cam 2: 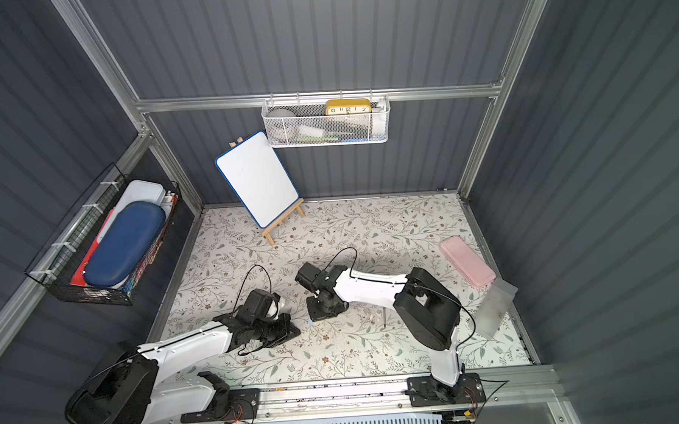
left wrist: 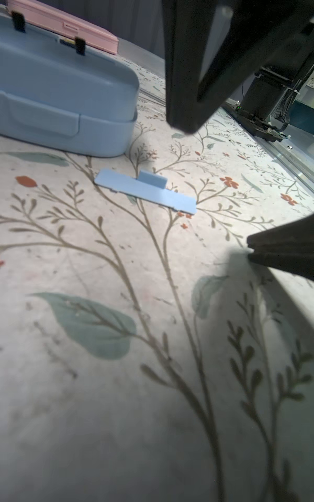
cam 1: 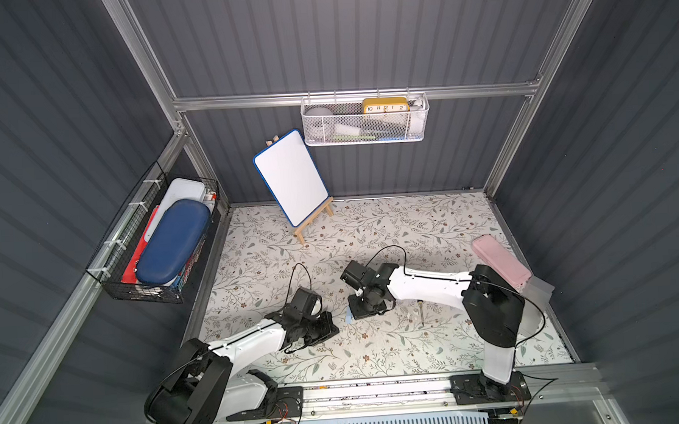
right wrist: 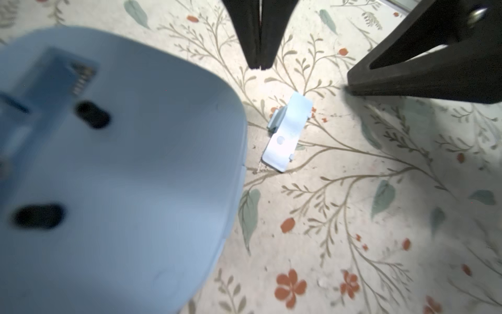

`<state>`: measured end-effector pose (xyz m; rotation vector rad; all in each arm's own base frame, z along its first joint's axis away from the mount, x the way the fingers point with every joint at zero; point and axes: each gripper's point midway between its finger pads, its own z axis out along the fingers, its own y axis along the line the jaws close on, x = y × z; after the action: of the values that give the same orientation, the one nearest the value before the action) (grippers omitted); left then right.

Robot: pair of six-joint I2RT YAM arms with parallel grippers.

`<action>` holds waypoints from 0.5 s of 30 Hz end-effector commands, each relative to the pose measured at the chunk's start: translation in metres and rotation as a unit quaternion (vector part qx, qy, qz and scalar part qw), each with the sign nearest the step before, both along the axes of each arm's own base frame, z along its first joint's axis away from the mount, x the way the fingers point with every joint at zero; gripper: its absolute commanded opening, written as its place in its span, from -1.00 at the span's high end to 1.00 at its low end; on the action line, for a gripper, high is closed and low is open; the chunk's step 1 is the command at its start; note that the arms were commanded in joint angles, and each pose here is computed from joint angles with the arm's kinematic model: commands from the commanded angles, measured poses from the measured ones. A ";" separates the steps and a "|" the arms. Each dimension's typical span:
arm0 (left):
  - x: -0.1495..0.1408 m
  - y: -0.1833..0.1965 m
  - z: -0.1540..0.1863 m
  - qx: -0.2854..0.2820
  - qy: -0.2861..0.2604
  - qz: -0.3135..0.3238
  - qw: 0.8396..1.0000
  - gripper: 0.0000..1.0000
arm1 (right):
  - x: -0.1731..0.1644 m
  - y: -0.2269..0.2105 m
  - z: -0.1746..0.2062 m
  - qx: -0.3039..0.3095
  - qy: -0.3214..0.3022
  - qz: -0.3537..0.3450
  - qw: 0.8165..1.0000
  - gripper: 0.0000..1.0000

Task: Remove the battery from the alarm
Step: Pick up the cover from the center of the board.

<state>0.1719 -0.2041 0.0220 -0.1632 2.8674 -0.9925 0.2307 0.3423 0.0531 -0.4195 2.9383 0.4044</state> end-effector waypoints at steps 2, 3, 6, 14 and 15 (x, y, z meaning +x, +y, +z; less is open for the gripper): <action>0.009 0.007 0.009 0.031 -0.007 0.022 0.999 1.00 | 0.000 -0.002 0.000 -0.020 0.014 0.009 1.000 0.72; 0.012 0.007 0.010 0.033 -0.010 0.022 0.999 1.00 | 0.001 0.002 -0.001 -0.014 0.015 0.004 1.000 0.68; 0.016 0.003 0.012 0.026 -0.017 0.019 0.999 1.00 | 0.002 0.007 -0.001 -0.015 0.009 -0.003 1.000 0.53; 0.025 0.004 0.016 0.022 -0.038 0.016 0.999 1.00 | 0.003 0.012 -0.012 -0.022 0.022 -0.010 0.999 0.44; 0.026 0.004 0.017 0.022 -0.040 0.017 0.999 1.00 | 0.003 0.013 -0.014 -0.023 0.024 -0.010 0.999 0.44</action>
<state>0.1910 -0.1999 0.0335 -0.1941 2.8260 -0.9181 0.2353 0.3547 0.0440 -0.4085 2.9712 0.3789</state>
